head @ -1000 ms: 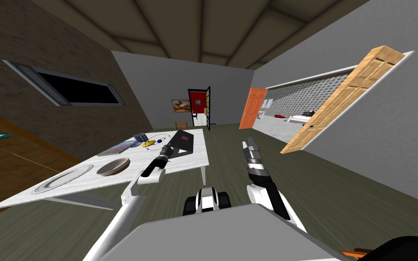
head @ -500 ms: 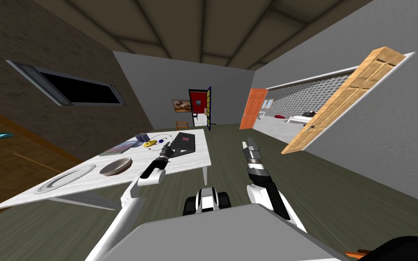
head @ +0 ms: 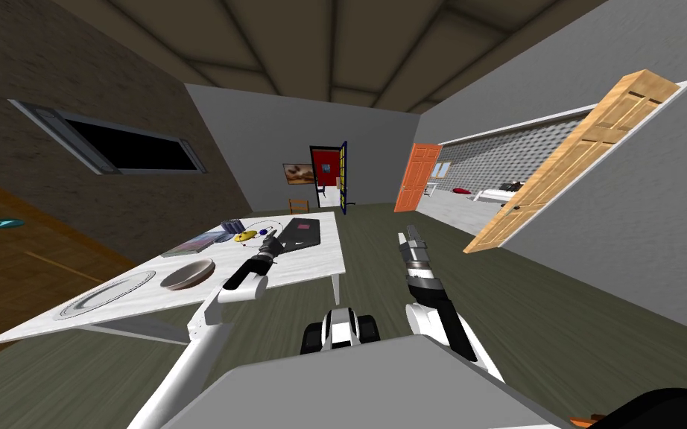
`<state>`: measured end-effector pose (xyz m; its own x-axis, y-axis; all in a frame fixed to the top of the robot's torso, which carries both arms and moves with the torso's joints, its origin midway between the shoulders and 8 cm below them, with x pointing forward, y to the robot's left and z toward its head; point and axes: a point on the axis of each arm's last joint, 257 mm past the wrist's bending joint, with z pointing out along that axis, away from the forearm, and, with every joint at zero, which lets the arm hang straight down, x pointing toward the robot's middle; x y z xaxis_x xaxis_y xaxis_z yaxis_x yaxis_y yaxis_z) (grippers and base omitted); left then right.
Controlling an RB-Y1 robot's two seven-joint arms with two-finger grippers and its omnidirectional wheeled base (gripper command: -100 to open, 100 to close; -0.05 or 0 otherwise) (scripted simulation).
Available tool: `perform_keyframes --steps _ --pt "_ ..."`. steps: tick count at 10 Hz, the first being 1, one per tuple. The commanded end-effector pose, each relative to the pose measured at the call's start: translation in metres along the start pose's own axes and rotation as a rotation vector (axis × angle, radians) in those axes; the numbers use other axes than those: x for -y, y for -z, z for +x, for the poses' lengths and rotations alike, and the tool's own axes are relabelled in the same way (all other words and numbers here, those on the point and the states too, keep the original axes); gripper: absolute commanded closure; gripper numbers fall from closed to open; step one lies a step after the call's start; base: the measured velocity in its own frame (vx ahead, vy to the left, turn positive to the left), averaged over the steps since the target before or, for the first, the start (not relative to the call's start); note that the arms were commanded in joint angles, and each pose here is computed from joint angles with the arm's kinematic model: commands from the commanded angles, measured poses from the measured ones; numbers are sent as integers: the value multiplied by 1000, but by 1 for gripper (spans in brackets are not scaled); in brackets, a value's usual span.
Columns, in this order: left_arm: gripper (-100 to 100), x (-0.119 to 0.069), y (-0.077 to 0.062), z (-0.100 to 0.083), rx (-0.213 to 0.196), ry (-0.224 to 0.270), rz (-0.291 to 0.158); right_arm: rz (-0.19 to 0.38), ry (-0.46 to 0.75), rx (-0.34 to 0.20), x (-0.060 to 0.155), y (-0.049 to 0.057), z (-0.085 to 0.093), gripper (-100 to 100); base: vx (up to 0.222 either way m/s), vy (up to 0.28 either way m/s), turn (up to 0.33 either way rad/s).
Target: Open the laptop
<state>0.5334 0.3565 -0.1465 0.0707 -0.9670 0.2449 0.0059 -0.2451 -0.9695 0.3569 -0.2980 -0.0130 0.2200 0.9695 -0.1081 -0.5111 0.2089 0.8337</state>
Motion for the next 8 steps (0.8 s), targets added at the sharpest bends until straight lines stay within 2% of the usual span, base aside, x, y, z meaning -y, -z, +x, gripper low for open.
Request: perform_keyframes --steps 1,2,3,8 --pt "-100 16 3 2 -5 -1 3 0 0 0 0 0 0 0 9 -8 12" --pt "-100 10 2 1 -2 -1 -2 0 0 0 0 0 0 0 0 0 0" --pt "0 10 3 0 0 0 -5 0 0 0 0 0 0 0 0 0 0" --pt "0 9 3 1 -1 0 -6 0 0 0 0 0 0 0 0 0 0"
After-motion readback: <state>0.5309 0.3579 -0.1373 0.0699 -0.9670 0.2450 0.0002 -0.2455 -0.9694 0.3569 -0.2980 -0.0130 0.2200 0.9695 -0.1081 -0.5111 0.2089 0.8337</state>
